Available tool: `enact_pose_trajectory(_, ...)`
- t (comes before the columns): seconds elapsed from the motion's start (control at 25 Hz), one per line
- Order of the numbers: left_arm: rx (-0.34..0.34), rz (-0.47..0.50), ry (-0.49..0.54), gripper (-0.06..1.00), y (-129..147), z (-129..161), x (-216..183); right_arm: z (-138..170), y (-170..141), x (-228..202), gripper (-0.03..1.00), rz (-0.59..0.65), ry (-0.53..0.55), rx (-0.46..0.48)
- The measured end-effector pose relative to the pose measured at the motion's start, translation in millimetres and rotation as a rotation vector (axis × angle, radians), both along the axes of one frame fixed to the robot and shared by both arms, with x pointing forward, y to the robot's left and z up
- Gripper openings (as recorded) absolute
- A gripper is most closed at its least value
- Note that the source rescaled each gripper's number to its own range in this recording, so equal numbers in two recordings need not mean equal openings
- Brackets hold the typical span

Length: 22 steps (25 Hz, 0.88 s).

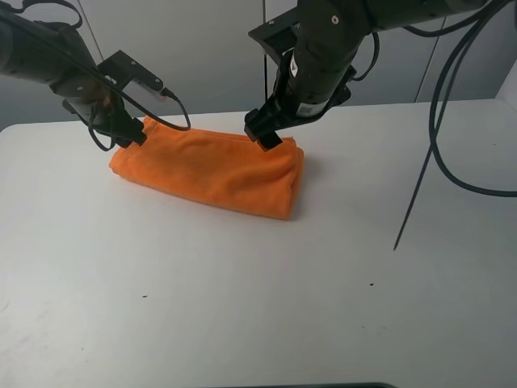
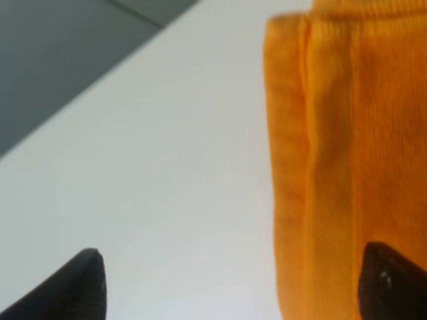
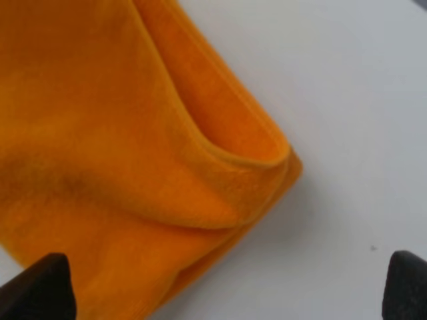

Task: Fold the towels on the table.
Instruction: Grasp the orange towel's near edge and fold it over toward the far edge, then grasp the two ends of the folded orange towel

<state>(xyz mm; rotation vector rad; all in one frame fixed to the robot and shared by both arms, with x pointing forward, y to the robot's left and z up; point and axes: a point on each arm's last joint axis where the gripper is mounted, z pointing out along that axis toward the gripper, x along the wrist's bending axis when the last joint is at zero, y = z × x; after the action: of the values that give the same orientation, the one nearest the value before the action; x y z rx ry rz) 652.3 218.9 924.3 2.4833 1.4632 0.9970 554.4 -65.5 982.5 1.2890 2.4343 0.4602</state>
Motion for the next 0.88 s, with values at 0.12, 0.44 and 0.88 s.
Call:
enact_pose_trajectory(0.12,-0.075,0.054,0.073,0.98,1,-5,-6,-1,3,-4,1.00,-0.030,0.048,0.051)
enact_pose_trajectory(0.44,-0.268,0.142,0.187,0.98,38,-13,-6,-1,-4,4,1.00,-0.097,0.244,0.324)
enact_pose_trajectory(0.88,-0.369,0.033,0.125,0.99,50,-9,3,-37,-29,34,1.00,-0.234,0.348,0.436)
